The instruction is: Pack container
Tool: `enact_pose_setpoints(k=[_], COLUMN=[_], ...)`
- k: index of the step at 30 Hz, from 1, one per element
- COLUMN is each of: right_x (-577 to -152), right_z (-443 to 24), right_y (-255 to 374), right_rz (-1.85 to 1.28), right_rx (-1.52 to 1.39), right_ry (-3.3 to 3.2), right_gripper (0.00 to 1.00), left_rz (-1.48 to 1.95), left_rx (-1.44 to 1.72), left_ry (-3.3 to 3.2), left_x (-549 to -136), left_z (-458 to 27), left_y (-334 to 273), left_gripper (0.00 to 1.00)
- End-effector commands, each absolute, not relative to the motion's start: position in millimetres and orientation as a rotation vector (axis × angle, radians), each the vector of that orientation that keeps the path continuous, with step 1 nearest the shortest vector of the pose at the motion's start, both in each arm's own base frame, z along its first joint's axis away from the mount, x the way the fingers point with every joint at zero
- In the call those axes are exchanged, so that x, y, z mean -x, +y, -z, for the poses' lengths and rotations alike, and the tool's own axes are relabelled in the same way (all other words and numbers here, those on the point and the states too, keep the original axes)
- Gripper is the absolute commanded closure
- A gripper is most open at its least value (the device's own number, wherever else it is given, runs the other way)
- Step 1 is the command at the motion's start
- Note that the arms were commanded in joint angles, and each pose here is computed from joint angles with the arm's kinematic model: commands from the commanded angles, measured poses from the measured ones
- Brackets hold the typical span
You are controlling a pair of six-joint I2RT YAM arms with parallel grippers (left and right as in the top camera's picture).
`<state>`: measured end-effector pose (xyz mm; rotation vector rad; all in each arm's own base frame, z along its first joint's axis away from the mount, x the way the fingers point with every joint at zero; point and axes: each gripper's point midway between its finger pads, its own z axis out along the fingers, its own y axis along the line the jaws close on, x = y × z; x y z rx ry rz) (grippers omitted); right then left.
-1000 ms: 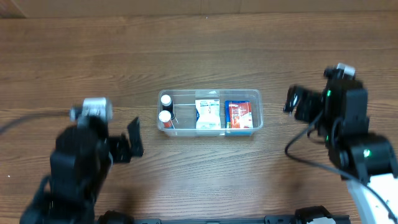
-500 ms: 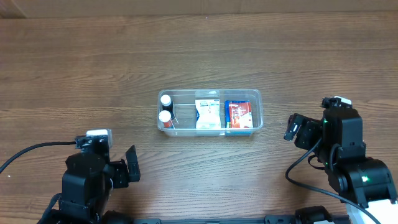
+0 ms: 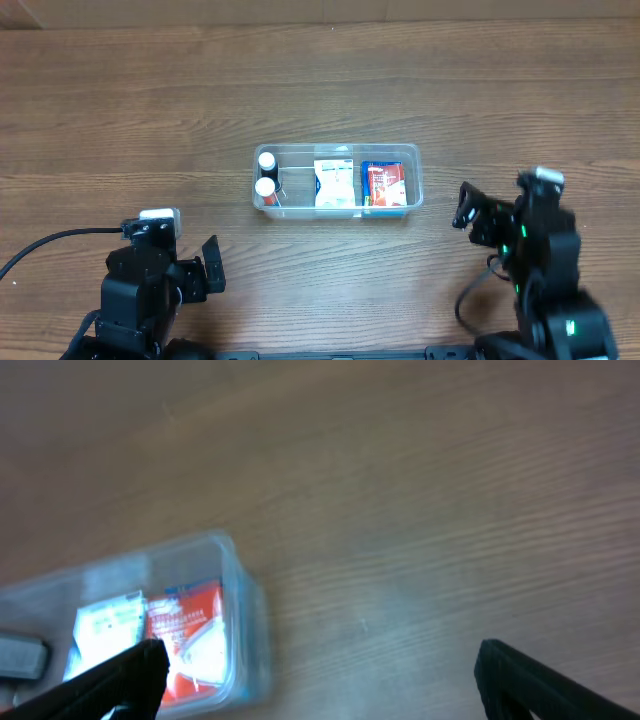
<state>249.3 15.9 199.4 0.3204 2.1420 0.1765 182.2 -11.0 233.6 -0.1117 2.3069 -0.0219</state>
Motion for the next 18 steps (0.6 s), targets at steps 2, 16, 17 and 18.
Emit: enact_pose_setpoints(k=[2, 16, 17, 18], right_x=[-230.2, -239.2, -239.0, -238.9], right_z=[-183.9, -170.0, -170.1, -170.5], right_y=[17.0, 48.5, 49.2, 49.8], right_rz=[-0.245, -0.222, -0.227, -0.231], right_rx=[-0.269, 0.149, 0.150, 0.151], right_ry=[1.944, 1.619, 1.619, 1.618], right_gripper=[0.00, 0.00, 0.00, 0.00], left_rz=[0.021, 0.022, 0.021, 0.021], left_rx=[0.135, 0.135, 0.135, 0.135], left_ry=[2.305, 2.305, 2.305, 2.305], left_x=[-182.6, -182.6, -182.6, -182.6], left_z=[-232.4, -232.4, -232.3, -232.4], left_y=[-10.1, -10.2, -10.1, -10.1], left_gripper=[0.00, 0.00, 0.00, 0.00])
